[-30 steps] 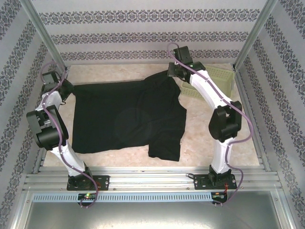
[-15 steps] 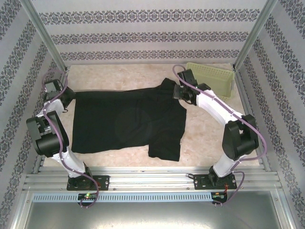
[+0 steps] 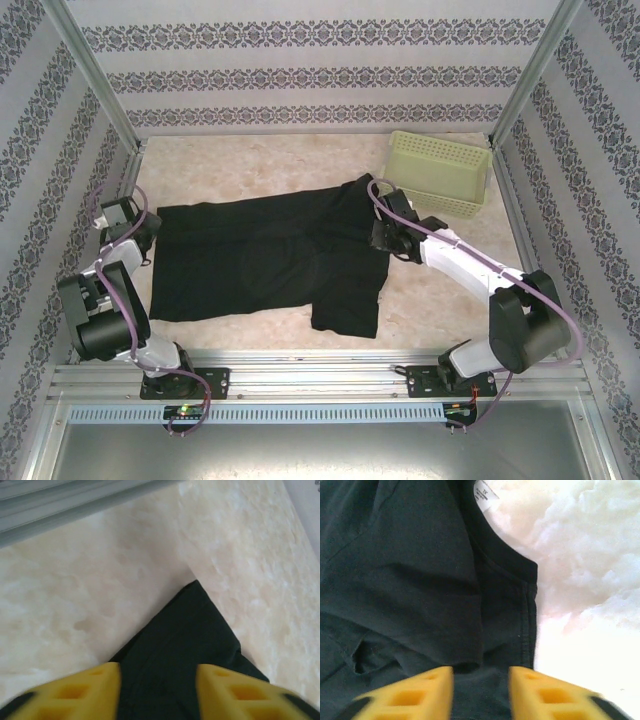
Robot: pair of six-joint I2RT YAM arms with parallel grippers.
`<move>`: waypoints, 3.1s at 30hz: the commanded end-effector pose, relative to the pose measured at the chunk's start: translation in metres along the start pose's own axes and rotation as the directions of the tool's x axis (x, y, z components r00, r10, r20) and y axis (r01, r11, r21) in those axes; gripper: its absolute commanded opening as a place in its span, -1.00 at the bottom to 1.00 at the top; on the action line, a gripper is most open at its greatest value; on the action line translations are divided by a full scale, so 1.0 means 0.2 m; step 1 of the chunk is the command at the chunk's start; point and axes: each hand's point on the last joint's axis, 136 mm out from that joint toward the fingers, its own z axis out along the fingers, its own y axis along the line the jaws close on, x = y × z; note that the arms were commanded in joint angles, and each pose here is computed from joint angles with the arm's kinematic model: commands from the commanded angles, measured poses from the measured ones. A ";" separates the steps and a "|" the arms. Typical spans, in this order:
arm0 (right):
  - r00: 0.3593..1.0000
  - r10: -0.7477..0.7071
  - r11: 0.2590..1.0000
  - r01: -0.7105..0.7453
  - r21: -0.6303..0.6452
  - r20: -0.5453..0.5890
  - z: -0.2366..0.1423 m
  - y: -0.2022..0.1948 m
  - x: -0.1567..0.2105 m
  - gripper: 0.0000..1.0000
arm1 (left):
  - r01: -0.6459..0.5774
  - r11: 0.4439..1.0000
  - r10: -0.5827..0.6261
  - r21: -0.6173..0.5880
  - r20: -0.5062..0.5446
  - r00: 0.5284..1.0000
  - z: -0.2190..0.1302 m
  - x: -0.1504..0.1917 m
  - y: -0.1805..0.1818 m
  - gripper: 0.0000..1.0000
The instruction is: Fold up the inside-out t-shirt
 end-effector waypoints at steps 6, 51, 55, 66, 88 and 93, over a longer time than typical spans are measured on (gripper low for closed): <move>0.979 -0.051 0.998 0.057 -0.025 0.199 -0.14 0.16 -0.37 0.19 | -0.028 0.992 0.026 0.120 0.023 0.999 -0.08 -0.05 -0.24 0.27; 0.990 -0.070 0.991 0.055 0.121 0.123 0.56 0.34 -0.94 0.07 | -0.097 0.989 0.091 -0.112 -0.053 0.994 0.07 0.03 -0.23 0.59; 0.980 -0.136 0.990 0.128 0.066 0.143 0.35 0.44 -0.86 0.23 | -0.190 0.979 0.188 -0.074 -0.034 0.982 -0.12 0.18 -0.32 0.66; 0.985 -0.170 0.981 0.166 -0.100 -0.027 0.17 0.40 -0.01 0.31 | -0.424 0.905 0.420 0.027 -0.216 0.882 -0.37 0.85 -0.23 0.69; 0.993 0.036 0.999 -0.036 0.000 -0.110 0.53 0.08 -0.13 0.24 | -0.437 0.895 0.444 0.088 -0.259 0.858 -0.02 0.88 -0.50 0.71; 0.998 -0.039 0.999 0.038 -0.027 -0.051 0.32 0.11 -0.17 0.28 | -0.436 0.900 0.429 0.019 -0.218 0.877 -0.27 0.76 -0.36 0.72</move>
